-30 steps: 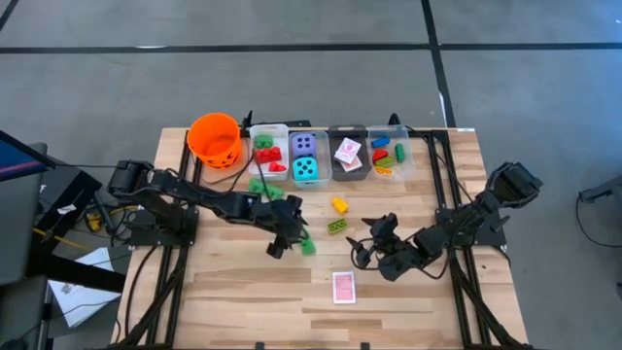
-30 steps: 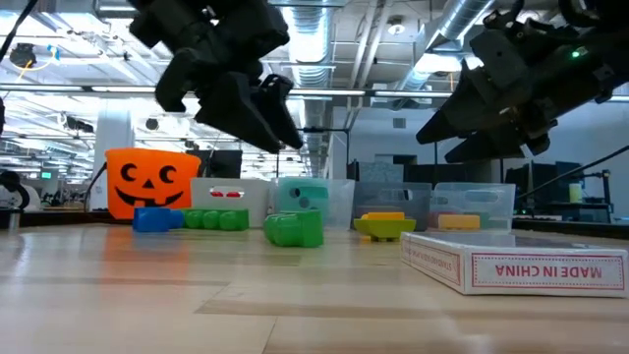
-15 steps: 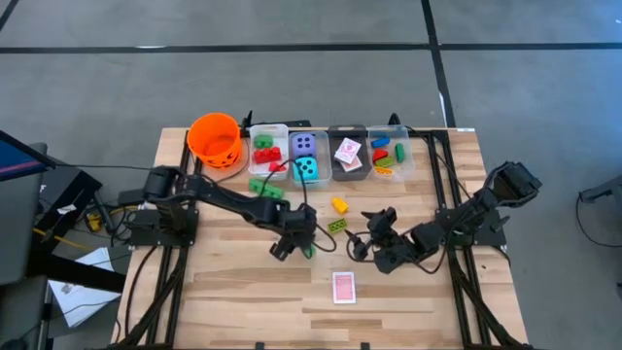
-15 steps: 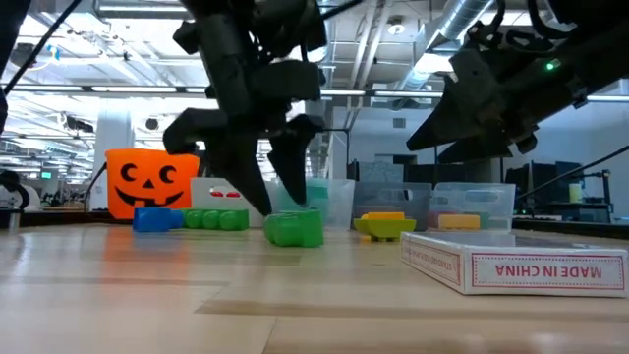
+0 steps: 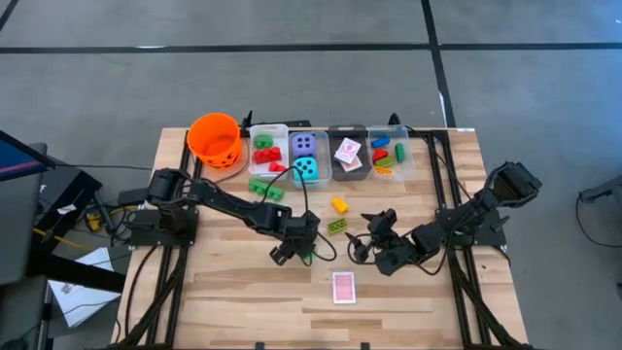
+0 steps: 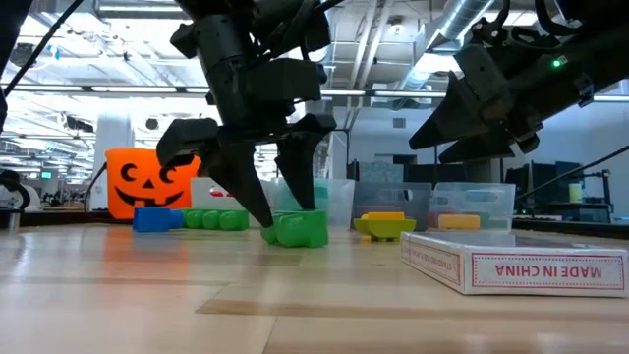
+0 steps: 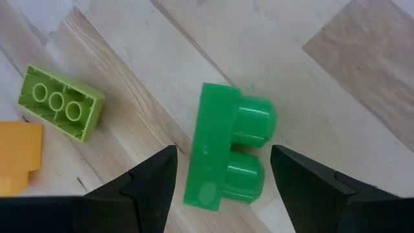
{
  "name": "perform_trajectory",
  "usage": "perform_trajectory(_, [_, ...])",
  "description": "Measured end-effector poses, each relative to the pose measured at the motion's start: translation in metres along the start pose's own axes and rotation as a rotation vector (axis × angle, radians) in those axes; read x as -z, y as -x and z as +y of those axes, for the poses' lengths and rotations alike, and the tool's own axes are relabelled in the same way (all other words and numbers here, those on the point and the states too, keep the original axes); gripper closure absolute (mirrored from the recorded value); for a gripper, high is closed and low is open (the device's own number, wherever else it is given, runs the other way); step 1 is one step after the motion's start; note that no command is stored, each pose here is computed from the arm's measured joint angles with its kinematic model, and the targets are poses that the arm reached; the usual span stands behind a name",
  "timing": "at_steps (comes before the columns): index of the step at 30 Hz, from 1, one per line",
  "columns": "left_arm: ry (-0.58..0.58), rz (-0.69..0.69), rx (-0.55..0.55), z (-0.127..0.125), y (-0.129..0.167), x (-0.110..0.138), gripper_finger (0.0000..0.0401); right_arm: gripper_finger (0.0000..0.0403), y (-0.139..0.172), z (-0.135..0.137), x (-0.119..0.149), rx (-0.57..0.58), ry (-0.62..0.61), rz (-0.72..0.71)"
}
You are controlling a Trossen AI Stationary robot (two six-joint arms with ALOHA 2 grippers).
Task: Pick & Place Toys
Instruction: Put the big green game piece into the white bin
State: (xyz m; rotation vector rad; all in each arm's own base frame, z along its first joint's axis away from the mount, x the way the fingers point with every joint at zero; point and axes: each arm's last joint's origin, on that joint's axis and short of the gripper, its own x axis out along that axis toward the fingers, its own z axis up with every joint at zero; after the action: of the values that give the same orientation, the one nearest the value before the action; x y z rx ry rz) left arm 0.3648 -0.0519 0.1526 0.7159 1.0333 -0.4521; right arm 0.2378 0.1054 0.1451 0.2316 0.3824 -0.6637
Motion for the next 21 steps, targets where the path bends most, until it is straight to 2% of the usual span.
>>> perform_trajectory(8, [0.004,0.001,0.0,0.0,0.0,0.0,0.0161,0.0029,0.0,0.0,0.0,0.0,0.0,0.0])
perform_trajectory(17, [0.028,0.05,0.04,-0.005,-0.019,0.005,0.0161,0.0029,0.0,0.001,0.0,-0.015,-0.001,0.017])
perform_trajectory(21, [0.049,0.048,0.036,-0.004,-0.017,0.005,0.0179,0.0029,0.0,0.001,0.0,-0.015,-0.001,0.017])
